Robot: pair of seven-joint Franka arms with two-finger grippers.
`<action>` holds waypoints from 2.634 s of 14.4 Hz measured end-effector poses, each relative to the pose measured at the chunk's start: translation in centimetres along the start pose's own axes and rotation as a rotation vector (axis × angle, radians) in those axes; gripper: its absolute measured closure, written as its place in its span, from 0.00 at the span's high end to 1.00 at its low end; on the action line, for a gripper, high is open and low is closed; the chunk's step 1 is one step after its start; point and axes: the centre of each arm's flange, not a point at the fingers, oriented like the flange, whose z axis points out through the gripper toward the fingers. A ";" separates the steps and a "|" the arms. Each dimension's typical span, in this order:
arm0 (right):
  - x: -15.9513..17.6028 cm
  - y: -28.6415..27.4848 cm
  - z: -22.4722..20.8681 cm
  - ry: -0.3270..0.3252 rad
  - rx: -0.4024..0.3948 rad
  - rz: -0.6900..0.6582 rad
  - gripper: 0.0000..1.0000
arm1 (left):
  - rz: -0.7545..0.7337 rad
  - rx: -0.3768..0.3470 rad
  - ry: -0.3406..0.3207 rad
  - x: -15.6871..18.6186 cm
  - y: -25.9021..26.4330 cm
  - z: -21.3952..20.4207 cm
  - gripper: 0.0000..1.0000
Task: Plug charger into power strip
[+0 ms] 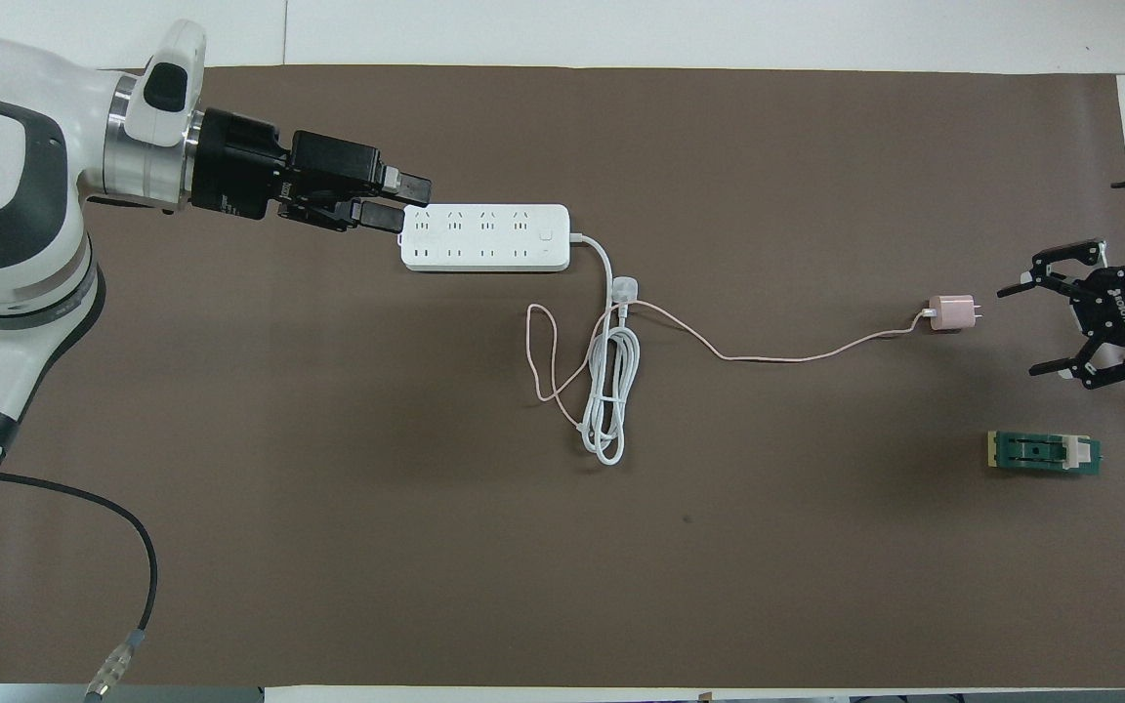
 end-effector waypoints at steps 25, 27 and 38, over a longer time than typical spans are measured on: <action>10.0 -1.0 7.8 -0.154 0.137 0.157 0.51 | -0.148 -0.399 0.155 -3.7 -12.6 12.7 1.00; 10.0 -1.0 7.8 -0.154 0.137 0.157 0.50 | -0.148 -0.405 0.149 -3.9 -12.2 13.3 1.00; -8.5 -14.2 7.3 -0.226 0.117 0.149 0.50 | -0.121 -0.415 0.135 -4.2 -12.1 15.1 1.00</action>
